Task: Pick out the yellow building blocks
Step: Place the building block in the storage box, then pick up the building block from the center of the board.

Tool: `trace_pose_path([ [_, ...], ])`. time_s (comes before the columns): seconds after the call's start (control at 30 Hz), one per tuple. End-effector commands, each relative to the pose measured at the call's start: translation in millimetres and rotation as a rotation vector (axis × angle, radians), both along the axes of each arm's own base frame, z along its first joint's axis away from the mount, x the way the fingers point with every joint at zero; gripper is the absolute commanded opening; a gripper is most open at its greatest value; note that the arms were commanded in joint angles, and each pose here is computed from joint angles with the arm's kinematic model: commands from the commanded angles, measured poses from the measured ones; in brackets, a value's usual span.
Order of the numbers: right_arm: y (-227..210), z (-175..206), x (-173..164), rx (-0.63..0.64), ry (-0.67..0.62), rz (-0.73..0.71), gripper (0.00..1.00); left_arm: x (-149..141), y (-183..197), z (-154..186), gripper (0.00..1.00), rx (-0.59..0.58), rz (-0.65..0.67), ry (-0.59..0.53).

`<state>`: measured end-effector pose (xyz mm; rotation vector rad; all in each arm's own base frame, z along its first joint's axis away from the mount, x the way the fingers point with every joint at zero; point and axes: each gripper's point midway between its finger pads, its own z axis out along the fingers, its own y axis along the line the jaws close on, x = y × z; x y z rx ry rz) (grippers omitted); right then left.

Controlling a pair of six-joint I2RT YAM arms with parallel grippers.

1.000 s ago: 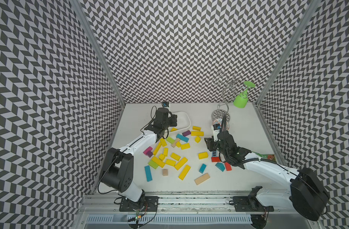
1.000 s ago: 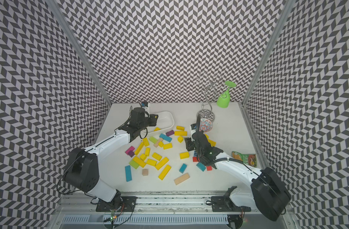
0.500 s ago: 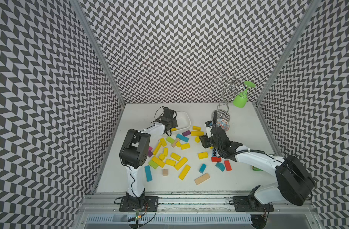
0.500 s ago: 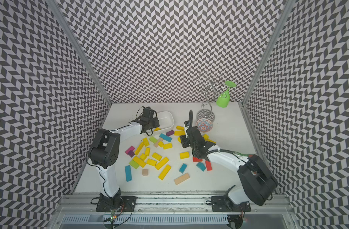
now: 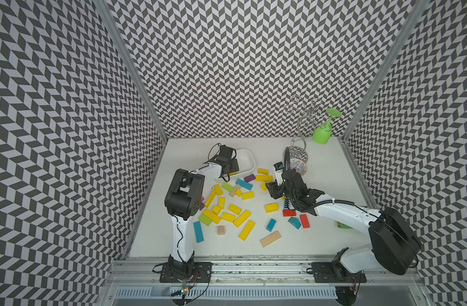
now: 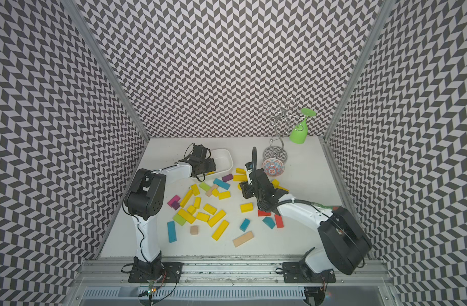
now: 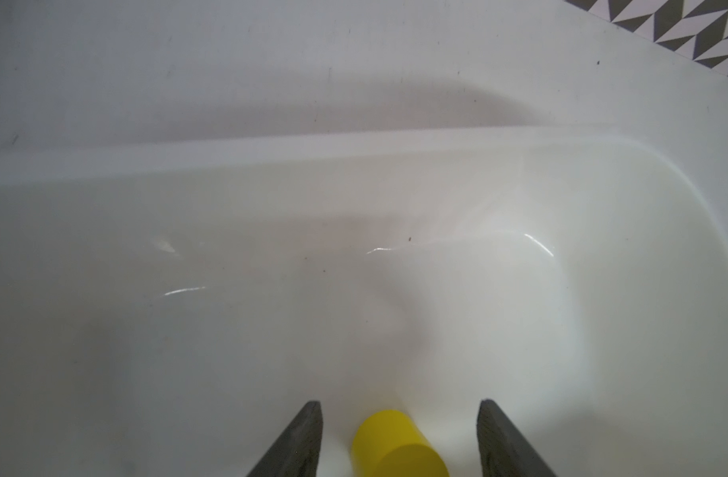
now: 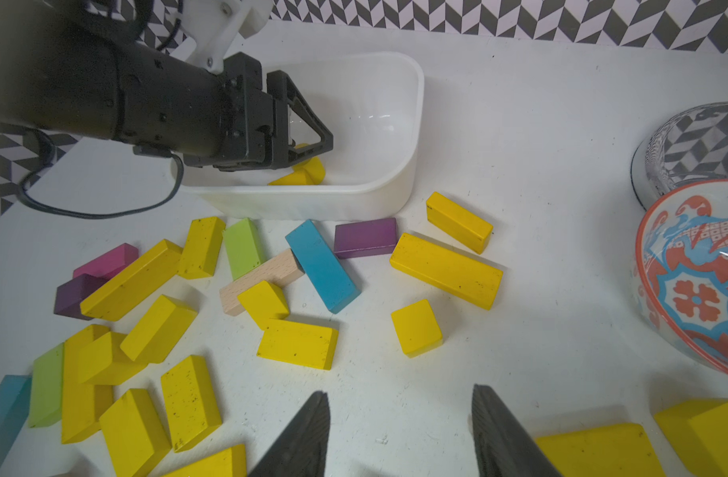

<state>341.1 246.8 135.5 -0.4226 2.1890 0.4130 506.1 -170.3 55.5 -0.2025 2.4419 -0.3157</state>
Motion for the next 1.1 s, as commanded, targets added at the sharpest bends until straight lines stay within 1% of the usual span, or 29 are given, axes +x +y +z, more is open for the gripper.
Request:
trace_pose_path([
  [0.0,4,18,-2,0.000,-0.027,0.053,0.57,4,-1,42,0.65,-0.026,-0.014,-0.083],
  [0.1,5,13,-16,-0.026,0.024,0.110,0.57,-1,0,77,0.65,-0.044,-0.015,-0.163],
  [0.2,1,1,-30,-0.072,0.129,0.114,0.58,-14,6,111,0.64,-0.074,-0.006,-0.244],
  [0.33,-7,-15,-44,-0.127,0.289,0.068,0.60,-42,12,140,0.62,-0.134,-0.004,-0.313],
  [0.4,-4,-19,-52,-0.154,0.328,0.120,0.60,-58,13,148,0.62,-0.164,-0.020,-0.341],
  [0.47,-5,-21,-54,-0.214,0.314,0.183,0.60,-77,12,151,0.62,-0.189,-0.049,-0.358],
  [0.6,-5,-20,-51,-0.357,0.231,0.344,0.61,-106,18,154,0.61,-0.214,-0.071,-0.387],
  [0.67,-6,-20,-43,-0.411,0.180,0.373,0.61,-119,23,155,0.61,-0.223,-0.071,-0.406],
  [0.77,-4,-25,-33,-0.483,0.135,0.423,0.61,-132,32,158,0.61,-0.219,-0.052,-0.430],
  [0.83,0,-39,-44,-0.543,0.122,0.580,0.61,-141,37,160,0.61,-0.227,-0.033,-0.442],
  [0.87,-2,-44,-47,-0.575,0.110,0.626,0.61,-145,39,161,0.61,-0.234,-0.029,-0.449],
  [0.93,-8,-50,-48,-0.653,0.072,0.695,0.63,-152,41,164,0.60,-0.249,-0.024,-0.464],
  [1.07,-14,-66,-56,-0.718,0.065,0.789,0.68,-162,46,168,0.60,-0.257,-0.017,-0.480],
])
